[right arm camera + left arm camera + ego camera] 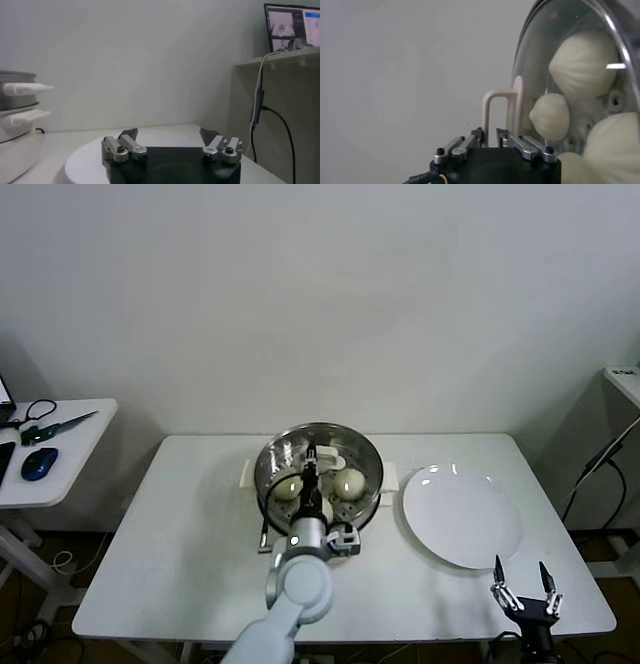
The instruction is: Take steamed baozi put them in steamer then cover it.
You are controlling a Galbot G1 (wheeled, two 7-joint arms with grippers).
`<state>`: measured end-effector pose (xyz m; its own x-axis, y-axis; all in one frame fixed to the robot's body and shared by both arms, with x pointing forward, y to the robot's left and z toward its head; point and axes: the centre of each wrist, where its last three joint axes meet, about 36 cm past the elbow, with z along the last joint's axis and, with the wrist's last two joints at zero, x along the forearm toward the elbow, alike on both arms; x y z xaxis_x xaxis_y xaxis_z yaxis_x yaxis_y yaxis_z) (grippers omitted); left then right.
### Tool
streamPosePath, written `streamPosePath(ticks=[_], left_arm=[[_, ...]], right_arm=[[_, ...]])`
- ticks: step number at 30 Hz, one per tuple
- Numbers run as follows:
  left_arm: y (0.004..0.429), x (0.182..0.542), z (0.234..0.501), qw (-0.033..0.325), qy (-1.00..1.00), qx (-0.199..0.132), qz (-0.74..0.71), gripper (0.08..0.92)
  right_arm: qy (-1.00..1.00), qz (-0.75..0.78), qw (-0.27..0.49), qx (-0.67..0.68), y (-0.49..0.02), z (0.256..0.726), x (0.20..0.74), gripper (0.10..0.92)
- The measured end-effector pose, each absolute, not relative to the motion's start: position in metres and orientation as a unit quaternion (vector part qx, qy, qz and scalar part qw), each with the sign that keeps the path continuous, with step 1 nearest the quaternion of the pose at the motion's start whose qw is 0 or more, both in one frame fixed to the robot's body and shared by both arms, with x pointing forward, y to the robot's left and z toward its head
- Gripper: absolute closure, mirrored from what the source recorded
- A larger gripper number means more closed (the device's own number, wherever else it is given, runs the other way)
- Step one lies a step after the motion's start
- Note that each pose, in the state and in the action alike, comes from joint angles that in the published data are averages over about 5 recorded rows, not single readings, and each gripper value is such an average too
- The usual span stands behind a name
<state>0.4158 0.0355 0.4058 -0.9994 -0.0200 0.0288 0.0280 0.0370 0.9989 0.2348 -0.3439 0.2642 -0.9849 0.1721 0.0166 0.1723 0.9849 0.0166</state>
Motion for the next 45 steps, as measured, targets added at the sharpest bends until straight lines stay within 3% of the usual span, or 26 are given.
streamPosePath(ticks=[9, 19, 26, 32, 38, 45], left_arm=[[0.053, 0.396, 0.427, 0.023, -0.745, -0.015, -0.666, 0.475], [0.091, 0.358, 0.457, -0.006, -0.803, -0.04, -0.595, 0.206], [0.143, 0.349, 0.464, 0.0, -0.876, -0.043, -0.48, 0.177], [0.207, 0.342, 0.452, 0.024, -0.935, -0.037, -0.353, 0.177], [0.257, 0.328, 0.418, 0.041, -0.972, -0.033, -0.231, 0.177], [0.289, 0.316, 0.366, 0.058, -0.99, -0.006, -0.128, 0.177]], right_arm=[[-0.996, -0.021, 0.014, -0.082, -0.337, 0.269, 0.24, 0.2], [-0.996, -0.03, 0.016, -0.088, -0.331, 0.273, 0.246, 0.2], [-0.996, -0.032, 0.015, -0.082, -0.327, 0.273, 0.247, 0.2], [-0.996, -0.031, 0.014, -0.078, -0.326, 0.271, 0.247, 0.2], [-0.997, -0.028, 0.013, -0.072, -0.326, 0.266, 0.246, 0.2], [-0.997, -0.026, 0.012, -0.068, -0.328, 0.262, 0.242, 0.2]])
